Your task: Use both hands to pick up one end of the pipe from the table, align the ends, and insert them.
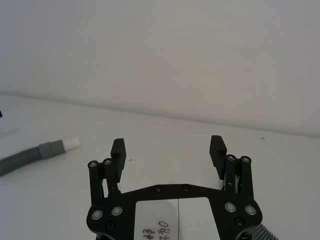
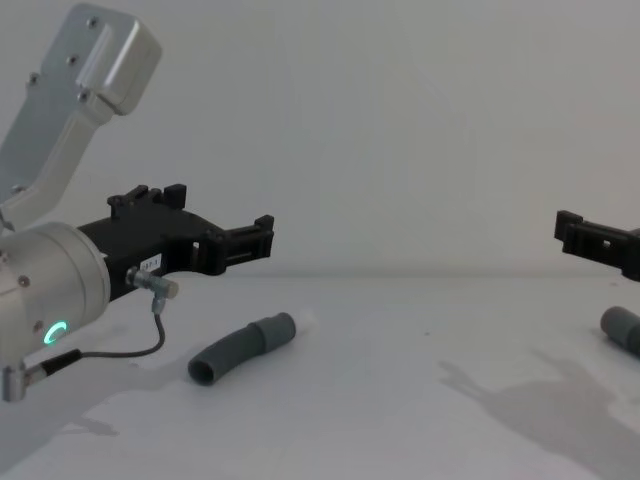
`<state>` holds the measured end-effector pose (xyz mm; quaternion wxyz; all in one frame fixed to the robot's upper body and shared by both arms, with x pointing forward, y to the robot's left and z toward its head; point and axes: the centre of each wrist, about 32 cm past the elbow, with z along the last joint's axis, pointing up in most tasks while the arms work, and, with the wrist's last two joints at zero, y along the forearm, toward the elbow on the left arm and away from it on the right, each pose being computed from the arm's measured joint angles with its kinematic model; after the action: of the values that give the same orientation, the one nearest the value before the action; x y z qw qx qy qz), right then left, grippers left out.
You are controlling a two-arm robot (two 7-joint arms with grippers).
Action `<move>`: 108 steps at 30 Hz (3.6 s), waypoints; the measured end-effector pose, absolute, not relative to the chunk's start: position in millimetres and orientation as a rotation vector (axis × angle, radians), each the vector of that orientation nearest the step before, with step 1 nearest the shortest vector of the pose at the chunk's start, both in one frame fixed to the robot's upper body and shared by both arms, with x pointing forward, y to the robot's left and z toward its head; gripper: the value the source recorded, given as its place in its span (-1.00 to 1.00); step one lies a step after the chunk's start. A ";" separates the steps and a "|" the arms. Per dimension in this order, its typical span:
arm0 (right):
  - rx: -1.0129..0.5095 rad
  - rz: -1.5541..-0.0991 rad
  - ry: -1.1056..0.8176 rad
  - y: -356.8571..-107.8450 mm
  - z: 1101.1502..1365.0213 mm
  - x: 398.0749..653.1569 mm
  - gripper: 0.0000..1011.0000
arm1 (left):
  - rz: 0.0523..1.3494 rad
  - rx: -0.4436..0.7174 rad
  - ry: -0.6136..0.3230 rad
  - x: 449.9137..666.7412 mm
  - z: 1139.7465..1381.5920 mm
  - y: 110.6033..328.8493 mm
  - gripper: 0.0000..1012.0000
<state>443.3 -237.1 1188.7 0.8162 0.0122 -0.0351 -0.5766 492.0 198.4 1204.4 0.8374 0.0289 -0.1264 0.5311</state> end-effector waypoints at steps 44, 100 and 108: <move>0.026 -1.229 -0.075 -237.1 1188.7 443.3 0.98 | 1.124 0.061 -0.268 492.0 1204.4 198.4 0.98; 0.026 -1.230 -0.075 -237.1 1188.7 443.3 0.98 | 0.958 0.389 -0.043 527.0 1264.8 219.5 0.98; 0.026 -1.230 -0.075 -237.1 1188.7 443.3 0.98 | 0.936 0.398 -0.022 533.7 1260.8 226.5 0.98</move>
<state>443.3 -237.1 1188.7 0.8162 0.0122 -0.0351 -0.5766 533.7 226.5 1260.8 0.8733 0.1907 -0.0105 0.4482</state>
